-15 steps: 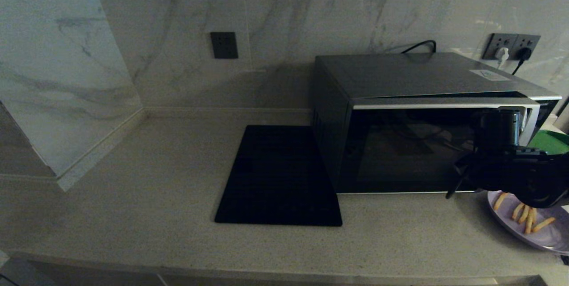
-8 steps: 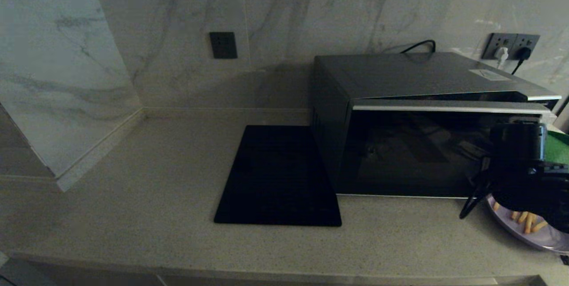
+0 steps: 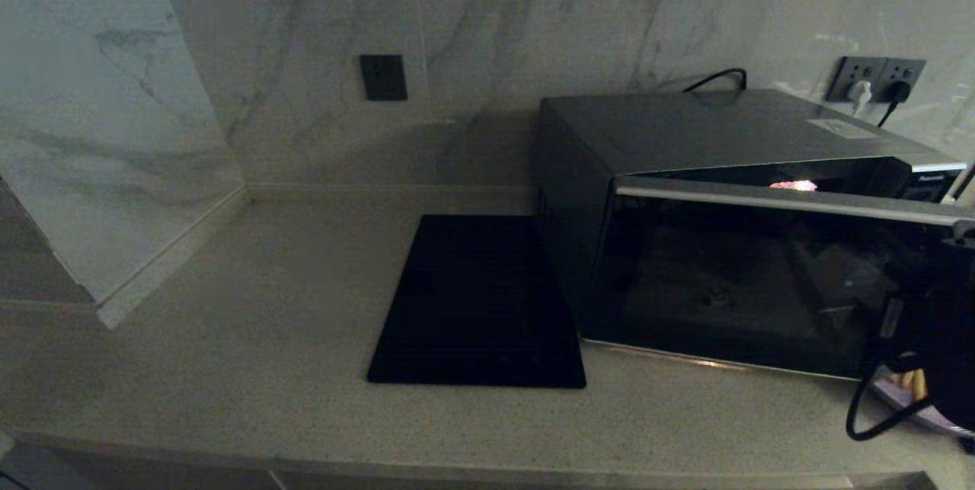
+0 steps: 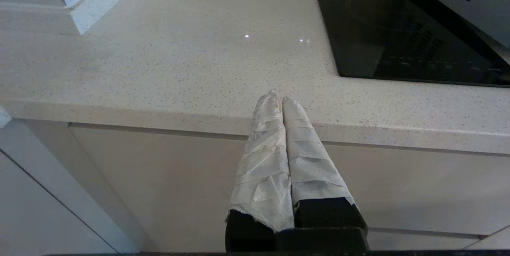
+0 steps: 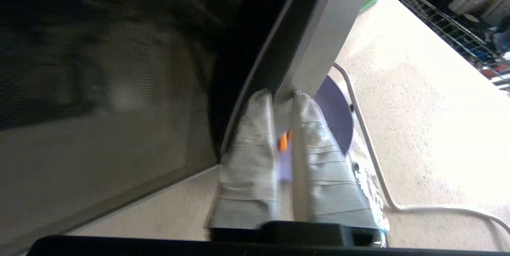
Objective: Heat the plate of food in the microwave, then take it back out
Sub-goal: Open the microwave oven
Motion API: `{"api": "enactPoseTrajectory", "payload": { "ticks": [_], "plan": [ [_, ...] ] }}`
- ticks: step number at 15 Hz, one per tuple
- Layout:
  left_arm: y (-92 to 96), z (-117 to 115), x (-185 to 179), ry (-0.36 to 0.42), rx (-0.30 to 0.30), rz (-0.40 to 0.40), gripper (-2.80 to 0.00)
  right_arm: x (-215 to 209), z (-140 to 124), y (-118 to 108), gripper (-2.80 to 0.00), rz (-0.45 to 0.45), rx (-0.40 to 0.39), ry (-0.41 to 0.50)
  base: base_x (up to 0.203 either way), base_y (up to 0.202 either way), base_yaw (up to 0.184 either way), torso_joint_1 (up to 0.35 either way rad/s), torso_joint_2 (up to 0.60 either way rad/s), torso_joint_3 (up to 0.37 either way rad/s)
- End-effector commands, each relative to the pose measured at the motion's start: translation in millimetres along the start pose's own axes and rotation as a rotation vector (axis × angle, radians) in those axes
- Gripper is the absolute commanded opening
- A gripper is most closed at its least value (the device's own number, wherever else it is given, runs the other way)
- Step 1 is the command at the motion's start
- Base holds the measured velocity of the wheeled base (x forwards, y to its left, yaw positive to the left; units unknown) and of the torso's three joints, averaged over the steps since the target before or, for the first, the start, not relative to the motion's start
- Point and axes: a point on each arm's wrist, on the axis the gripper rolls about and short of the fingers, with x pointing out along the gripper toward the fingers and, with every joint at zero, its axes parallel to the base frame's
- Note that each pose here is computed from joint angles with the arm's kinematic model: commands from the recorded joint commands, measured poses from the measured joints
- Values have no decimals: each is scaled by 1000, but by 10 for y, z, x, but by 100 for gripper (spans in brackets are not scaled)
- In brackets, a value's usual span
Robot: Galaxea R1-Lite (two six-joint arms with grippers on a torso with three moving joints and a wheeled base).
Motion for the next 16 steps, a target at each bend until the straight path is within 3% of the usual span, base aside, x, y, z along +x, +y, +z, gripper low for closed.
{"api": "enactPoseTrajectory", "payload": {
  "ticks": [1, 3, 16],
  "plan": [
    [0, 0, -1, -2, -1, 0, -280, -218, 46, -169, -280, 40, 58, -55, 0, 0, 0, 0, 0, 0],
    [0, 0, -1, -2, -1, 0, -280, -322, 73, -275, -280, 60, 90, -86, 0, 0, 0, 0, 0, 0],
    [0, 0, -1, -2, -1, 0, -280, -466, 57, -418, -280, 111, 117, -115, 0, 0, 0, 0, 0, 0]
  ]
}}
